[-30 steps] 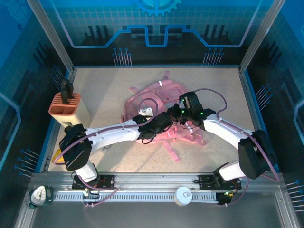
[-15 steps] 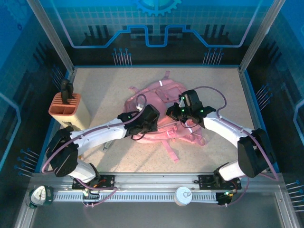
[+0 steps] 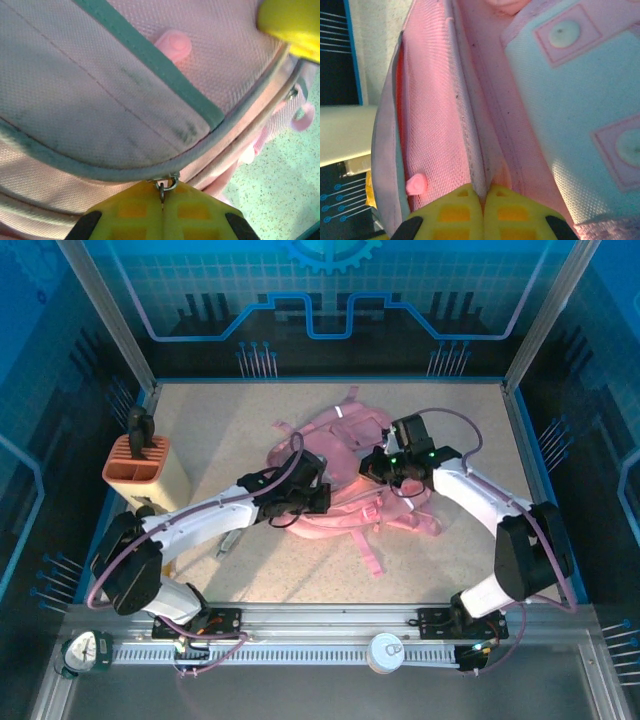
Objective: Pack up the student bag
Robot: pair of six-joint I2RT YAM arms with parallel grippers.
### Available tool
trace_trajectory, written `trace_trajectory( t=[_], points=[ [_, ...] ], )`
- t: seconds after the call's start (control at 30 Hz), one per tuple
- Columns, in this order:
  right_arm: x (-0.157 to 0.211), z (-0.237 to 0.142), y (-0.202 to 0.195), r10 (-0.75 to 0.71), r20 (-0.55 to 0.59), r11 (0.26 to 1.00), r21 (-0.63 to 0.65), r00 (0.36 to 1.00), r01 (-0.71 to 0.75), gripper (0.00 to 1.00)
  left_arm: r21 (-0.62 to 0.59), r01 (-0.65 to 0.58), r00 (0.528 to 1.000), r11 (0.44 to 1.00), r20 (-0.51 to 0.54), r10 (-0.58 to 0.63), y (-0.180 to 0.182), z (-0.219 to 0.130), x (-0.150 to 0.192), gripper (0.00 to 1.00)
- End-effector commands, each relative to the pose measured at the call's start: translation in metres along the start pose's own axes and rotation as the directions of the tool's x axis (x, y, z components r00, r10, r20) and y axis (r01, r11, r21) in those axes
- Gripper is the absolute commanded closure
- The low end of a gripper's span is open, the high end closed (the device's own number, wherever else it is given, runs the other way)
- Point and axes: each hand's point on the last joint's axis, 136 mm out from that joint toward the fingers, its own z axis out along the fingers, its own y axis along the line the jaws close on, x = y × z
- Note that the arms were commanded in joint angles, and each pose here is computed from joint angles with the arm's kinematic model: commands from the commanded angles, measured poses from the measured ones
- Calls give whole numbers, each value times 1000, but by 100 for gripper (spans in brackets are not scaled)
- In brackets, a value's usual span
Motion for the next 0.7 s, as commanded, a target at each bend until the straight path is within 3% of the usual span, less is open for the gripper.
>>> trace_trajectory(
  t=[0.0, 0.23, 0.3, 0.43, 0.57, 0.67],
  points=[
    [-39, -12, 3, -86, 62, 996, 28, 994, 85, 96, 77, -9, 999, 997, -36, 12, -29, 9, 4, 100],
    [-62, -27, 8, -110, 90, 994, 25, 990, 109, 79, 125, -35, 998, 992, -49, 42, -75, 29, 4, 100],
    [-59, -36, 5, -108, 86, 994, 31, 990, 106, 69, 126, -34, 998, 991, -43, 40, -81, 34, 0, 100],
    [-40, -54, -13, -61, 65, 998, 32, 996, 59, 56, 126, -43, 998, 991, -47, 49, -88, 41, -4, 100],
    [-6, -63, -10, 62, -12, 991, -116, 998, -63, 49, 131, -76, 994, 988, -69, 86, -95, 43, 2, 100],
    [15, -58, -19, 133, -20, 984, -113, 991, -135, 43, 132, -84, 991, 988, -95, 97, -96, 47, 10, 100]
  ],
)
